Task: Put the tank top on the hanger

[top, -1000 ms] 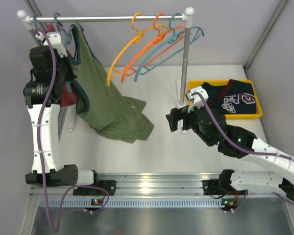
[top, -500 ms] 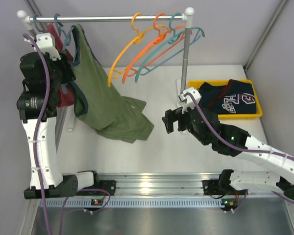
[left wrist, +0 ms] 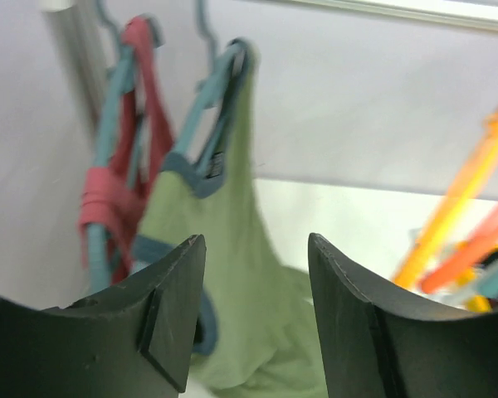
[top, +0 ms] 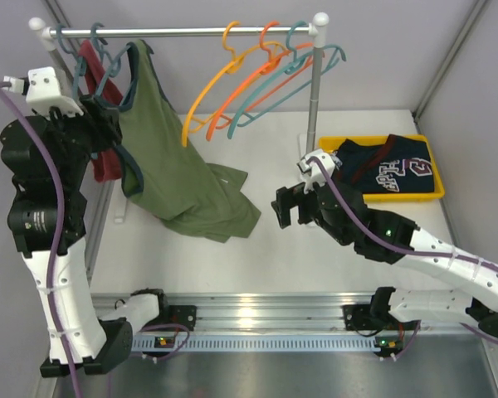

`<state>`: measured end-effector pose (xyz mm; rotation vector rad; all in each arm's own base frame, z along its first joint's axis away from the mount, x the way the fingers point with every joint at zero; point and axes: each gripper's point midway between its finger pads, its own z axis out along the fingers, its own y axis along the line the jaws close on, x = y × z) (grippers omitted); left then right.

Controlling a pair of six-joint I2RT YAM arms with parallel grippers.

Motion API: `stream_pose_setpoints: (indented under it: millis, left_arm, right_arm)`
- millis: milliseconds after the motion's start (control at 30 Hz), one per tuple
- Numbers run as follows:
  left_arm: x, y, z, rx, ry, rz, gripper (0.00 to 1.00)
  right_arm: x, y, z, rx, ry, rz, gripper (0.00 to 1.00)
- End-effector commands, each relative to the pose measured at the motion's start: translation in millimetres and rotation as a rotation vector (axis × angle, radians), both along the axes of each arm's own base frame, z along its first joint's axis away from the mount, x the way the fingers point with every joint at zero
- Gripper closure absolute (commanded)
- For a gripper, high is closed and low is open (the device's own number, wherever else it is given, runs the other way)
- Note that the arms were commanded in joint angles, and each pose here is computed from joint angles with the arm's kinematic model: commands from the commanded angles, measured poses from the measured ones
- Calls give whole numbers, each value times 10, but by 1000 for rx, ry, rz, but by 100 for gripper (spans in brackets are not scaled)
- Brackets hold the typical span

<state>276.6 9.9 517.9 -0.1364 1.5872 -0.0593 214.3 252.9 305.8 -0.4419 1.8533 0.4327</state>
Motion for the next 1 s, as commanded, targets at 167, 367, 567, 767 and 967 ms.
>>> stream_pose_setpoints:
  millis: [167, 367, 567, 767, 967]
  left_arm:
    - [-97, -652, -3, -209, -75, -335, 43]
    - [-256, -850, -334, -264, -31, -433, 45]
    - [-377, -971, -682, -298, 32, -496, 45]
    - [-381, -1246, -855, -349, 51, -575, 47]
    - [-521, -2172, -1267, -246, 144, -678, 48]
  right_arm:
    - [-35, -201, 148, 107, 23, -62, 0]
    - [-97, -410, -8, 143, 60, -125, 0]
    - [-128, -600, -183, 157, 93, -201, 0]
    - [-143, -654, -307, 153, 122, -230, 0]
    - [-124, -693, -415, 125, 126, -249, 0]
